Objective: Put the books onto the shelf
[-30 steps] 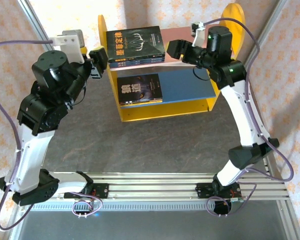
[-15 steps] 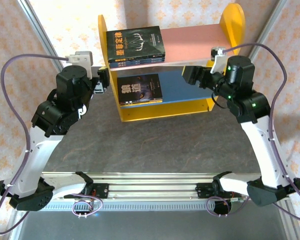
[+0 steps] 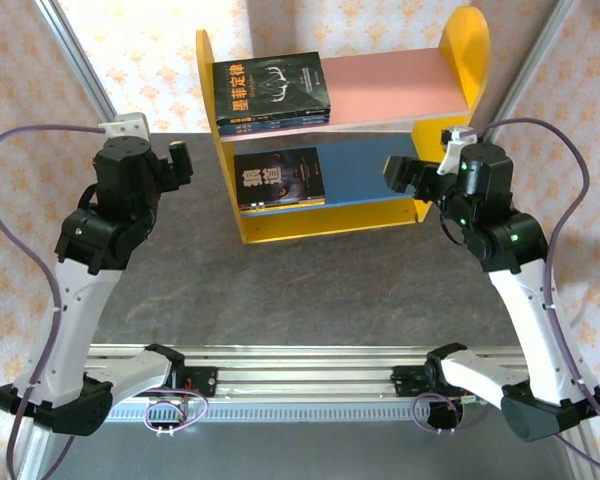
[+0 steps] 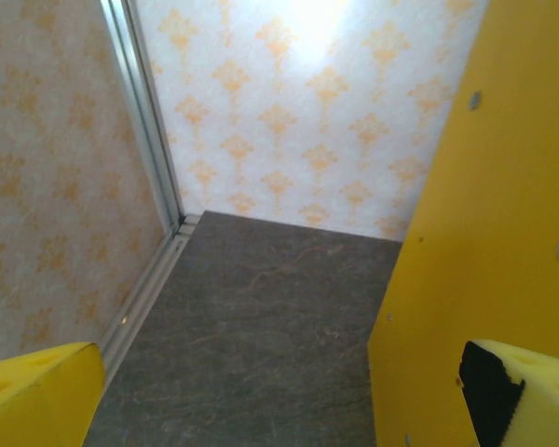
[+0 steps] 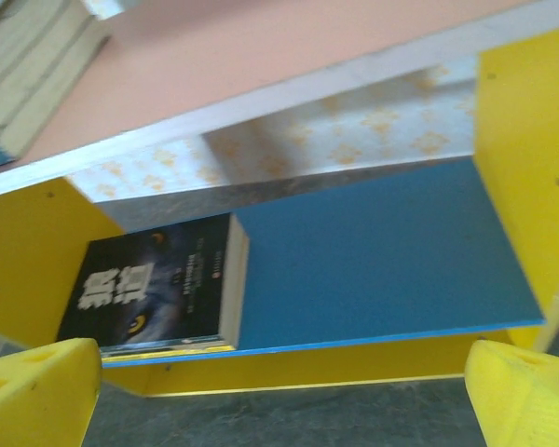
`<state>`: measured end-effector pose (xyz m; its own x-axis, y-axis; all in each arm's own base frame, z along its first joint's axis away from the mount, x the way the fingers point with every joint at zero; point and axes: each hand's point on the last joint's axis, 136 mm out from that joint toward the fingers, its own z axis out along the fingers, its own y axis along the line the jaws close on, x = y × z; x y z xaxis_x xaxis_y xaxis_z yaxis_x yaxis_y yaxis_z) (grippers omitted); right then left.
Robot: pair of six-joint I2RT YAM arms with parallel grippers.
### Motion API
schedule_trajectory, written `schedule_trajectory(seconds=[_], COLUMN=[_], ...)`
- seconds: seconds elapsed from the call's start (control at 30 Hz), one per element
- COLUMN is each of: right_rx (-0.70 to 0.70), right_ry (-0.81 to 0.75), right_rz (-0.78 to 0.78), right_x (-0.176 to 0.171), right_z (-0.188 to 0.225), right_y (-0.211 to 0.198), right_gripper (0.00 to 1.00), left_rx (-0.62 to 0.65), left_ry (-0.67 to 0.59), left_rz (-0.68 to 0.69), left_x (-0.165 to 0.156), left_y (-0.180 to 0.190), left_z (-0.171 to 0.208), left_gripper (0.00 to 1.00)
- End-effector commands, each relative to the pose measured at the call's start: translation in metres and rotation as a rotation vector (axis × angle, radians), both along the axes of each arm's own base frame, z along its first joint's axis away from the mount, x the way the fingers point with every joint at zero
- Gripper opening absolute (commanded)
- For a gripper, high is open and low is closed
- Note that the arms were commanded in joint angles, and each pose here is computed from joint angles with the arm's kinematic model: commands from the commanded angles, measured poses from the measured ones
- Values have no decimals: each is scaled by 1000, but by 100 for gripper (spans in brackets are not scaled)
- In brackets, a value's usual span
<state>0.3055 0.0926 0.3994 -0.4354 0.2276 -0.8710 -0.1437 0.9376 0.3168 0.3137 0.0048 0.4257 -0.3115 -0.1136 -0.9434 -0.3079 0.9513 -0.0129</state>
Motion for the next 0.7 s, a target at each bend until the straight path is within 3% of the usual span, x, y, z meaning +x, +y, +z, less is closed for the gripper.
schedule_trajectory(seconds=[0.0, 0.4, 0.57, 0.67], right_rx=[-19, -115, -119, -121], right_ry=[15, -15, -25, -18], right_rz=[-127, -390, -431, -448], right_x=[-3, -11, -8, -5], right_z=[-13, -46, -58, -64], right_y=[-28, -83, -91, -95], right_gripper=[99, 99, 99, 99], left_rx=[-12, -38, -36, -61], left_ry=[101, 113, 43, 27], left_rz=[36, 267, 272, 188], left_x=[3, 16, 18, 32], left_y=[7, 67, 81, 78], left_z=[-38, -113, -147, -177], left_gripper=[99, 99, 99, 99])
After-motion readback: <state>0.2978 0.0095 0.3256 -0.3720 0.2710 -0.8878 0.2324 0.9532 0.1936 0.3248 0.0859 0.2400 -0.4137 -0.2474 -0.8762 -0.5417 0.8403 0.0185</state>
